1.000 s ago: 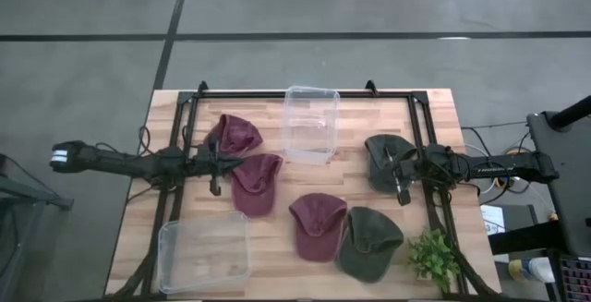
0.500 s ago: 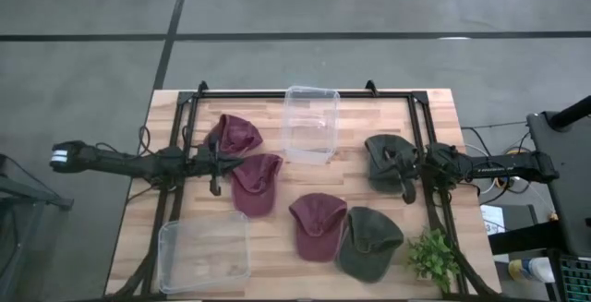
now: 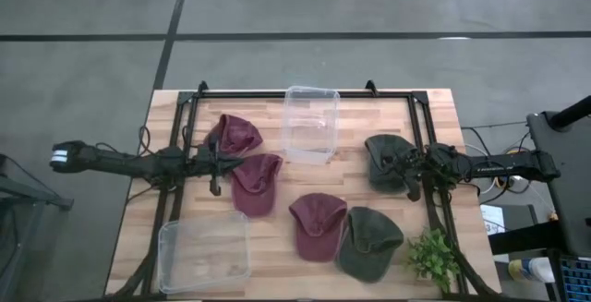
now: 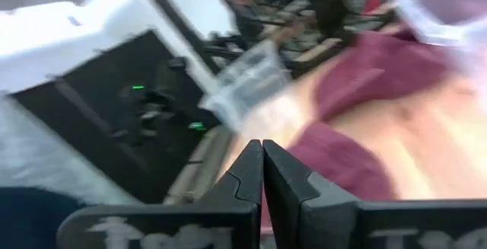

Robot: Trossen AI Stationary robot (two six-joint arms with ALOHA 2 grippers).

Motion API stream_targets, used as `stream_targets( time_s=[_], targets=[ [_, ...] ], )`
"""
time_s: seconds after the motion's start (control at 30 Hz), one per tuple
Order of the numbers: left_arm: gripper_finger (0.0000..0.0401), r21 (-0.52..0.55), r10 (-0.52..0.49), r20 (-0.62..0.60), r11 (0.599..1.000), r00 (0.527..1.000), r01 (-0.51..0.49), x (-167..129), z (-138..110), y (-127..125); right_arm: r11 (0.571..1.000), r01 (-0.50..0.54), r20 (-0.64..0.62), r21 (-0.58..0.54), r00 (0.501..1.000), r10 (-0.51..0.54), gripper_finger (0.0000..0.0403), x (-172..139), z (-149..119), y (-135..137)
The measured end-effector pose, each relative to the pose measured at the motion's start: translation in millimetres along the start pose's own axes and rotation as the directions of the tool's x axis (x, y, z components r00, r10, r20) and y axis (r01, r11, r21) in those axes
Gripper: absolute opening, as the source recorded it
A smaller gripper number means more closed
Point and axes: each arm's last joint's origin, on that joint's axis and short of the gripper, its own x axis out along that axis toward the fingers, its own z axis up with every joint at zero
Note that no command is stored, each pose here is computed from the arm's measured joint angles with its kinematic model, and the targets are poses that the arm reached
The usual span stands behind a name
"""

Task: Pick and place caps into container
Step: Put the top green cap into the top transparent container

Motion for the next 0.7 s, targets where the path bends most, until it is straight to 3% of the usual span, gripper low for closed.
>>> stream_targets(
  time_s=[0.2, 0.37, 0.7],
  targets=[
    [0.0, 0.0, 0.0, 0.0, 1.0, 1.0, 0.0, 0, 0, 0, 0.99, 0.097, 0.016, 0.103, 0.995, -0.099, 0.0013, 2, -2, -6],
    [0.0, 0.0, -0.001, 0.0, 1.0, 1.0, 0.001, 0, 0, 0, 0.937, 0.307, -0.008, 0.165, 0.951, -0.31, 0.0041, 5, -11, -21],
    [0.0, 0.0, -0.001, 0.0, 1.0, 1.0, 0.001, 0, 0, 0, 0.901, 0.241, -0.017, 0.361, 0.968, -0.252, 0.0167, 16, -3, -17]
  ],
)
